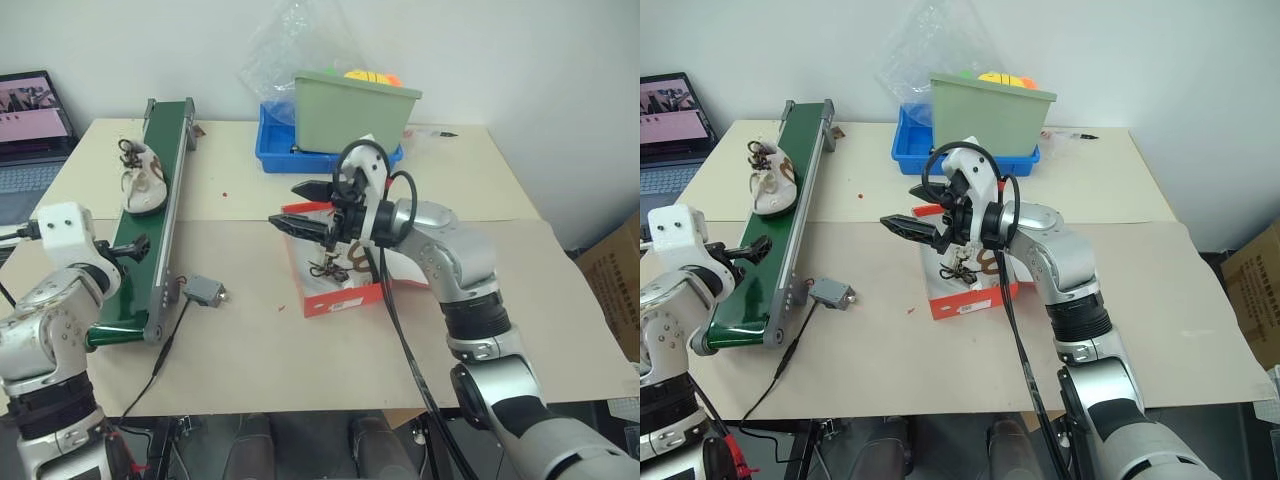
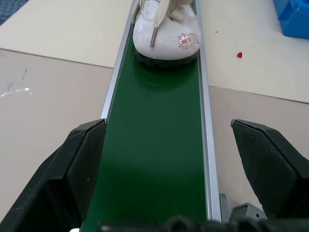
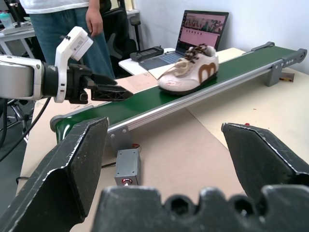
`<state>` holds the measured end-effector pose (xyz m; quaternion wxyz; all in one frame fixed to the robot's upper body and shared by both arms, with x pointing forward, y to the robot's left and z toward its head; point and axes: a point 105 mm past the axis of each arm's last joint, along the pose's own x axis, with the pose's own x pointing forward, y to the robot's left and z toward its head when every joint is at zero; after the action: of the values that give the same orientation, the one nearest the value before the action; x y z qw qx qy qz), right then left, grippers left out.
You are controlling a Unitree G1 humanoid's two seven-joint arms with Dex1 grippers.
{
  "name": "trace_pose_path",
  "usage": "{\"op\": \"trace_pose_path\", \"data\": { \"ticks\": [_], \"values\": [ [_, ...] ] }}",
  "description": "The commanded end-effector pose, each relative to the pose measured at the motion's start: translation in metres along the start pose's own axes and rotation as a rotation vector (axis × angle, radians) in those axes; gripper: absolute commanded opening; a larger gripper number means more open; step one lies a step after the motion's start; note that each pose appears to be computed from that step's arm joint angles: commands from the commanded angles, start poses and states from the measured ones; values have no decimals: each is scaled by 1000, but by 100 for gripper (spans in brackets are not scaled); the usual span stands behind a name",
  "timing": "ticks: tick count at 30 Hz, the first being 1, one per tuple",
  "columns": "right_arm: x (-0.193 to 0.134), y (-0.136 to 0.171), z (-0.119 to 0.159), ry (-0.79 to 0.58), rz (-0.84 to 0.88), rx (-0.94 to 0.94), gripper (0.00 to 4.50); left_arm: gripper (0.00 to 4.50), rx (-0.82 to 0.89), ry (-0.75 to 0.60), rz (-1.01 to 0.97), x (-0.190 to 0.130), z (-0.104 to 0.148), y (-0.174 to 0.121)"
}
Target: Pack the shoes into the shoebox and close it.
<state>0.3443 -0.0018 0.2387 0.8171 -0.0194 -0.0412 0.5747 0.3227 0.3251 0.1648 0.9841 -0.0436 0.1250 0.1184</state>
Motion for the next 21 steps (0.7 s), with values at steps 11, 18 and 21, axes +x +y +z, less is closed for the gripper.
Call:
{"op": "trace_pose_path", "data": {
  "ticks": [11,18,21],
  "values": [
    [-3,2,14,-37,-19,-31,449,444,-14,-87,47,-1,30,8],
    [-4,1,14,-31,-28,-36,450,417,-127,-9,29,5,8,5],
    [-4,0,15,-28,-33,-40,450,331,-181,-1,21,6,3,4]
  ]
}}
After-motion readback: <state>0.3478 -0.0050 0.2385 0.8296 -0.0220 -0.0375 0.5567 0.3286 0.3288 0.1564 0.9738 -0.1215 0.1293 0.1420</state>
